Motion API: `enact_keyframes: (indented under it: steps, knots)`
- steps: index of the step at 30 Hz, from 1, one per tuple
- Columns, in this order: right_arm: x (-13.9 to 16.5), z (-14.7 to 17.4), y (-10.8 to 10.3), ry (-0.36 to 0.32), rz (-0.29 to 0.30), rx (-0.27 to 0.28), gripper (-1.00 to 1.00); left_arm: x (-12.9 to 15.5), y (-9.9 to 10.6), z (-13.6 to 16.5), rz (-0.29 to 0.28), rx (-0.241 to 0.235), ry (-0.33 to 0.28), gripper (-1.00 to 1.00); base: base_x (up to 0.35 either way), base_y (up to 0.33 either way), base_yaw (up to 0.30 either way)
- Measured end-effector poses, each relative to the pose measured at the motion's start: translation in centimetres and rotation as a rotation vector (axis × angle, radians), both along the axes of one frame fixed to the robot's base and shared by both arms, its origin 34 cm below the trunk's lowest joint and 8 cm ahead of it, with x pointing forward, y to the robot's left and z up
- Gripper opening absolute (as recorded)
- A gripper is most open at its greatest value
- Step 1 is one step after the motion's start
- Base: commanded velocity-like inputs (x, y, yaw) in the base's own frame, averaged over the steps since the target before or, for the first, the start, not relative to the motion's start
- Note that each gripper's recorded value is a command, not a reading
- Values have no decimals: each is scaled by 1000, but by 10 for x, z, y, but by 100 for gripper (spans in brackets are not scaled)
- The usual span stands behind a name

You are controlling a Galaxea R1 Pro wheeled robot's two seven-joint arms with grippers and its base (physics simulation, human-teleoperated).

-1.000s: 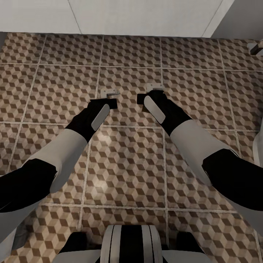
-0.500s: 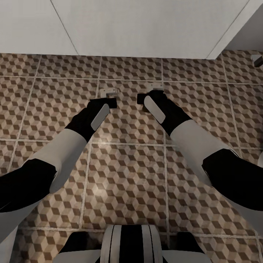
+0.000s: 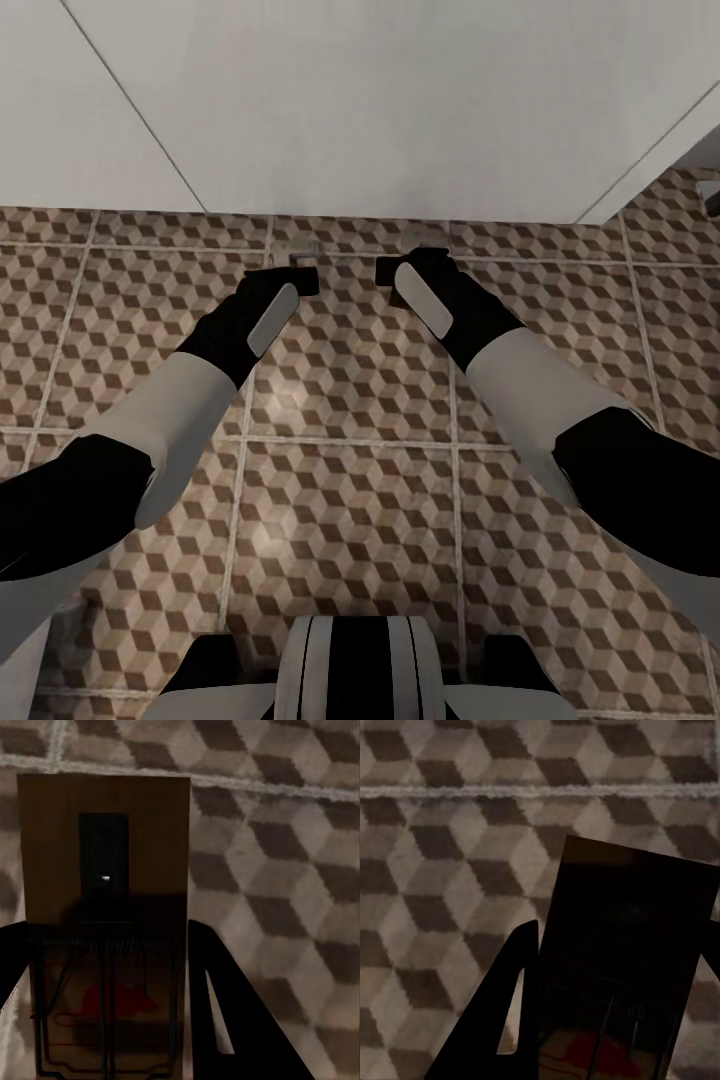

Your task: Take the four mousetraps from the cabinet in the bathroom and place them on the bathroom floor. Make sure all four end up on the same floor surface, and ensure that at least two of them are either under or directly next to the same bathroom sink.

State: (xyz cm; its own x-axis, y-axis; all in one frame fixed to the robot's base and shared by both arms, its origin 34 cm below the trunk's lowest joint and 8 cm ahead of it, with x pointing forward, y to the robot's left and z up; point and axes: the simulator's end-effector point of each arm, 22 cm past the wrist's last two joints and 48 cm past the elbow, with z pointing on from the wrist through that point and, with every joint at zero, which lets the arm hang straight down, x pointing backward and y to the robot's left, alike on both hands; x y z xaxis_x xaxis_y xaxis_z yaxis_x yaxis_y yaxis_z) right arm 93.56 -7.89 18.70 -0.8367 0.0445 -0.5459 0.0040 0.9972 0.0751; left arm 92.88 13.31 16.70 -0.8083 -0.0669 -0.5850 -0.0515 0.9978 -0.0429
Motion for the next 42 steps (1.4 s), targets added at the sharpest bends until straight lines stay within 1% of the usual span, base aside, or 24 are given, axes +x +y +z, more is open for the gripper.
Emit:
enact_keyframes:
  steps: [9,20,27,36,37,39,42]
  knots:
    - [-5,-7,-4,18,-4,-9,-100,0,3,0,7,6,0,-100,30,0,0]
    - [-5,-9,-4,21,-5,-10,-100,1,4,1,10,8,-2,-100,4,0,0]
    - [-6,-9,-4,22,-4,-9,-100,1,4,1,11,10,-2,-100,125,21,0]
    - [-9,-13,-7,33,-6,-18,-100,2,5,1,15,11,-6,-100,21,3,0]
    - [-9,-14,-7,34,-6,-18,100,3,6,3,19,10,-15,-100,2,0,0]
    - [-10,-15,-8,36,-9,-18,100,7,10,5,37,19,-34,-100,1,0,0]
    - [-10,-15,-8,37,-9,-18,100,8,14,6,55,34,-43,-100,0,0,0]
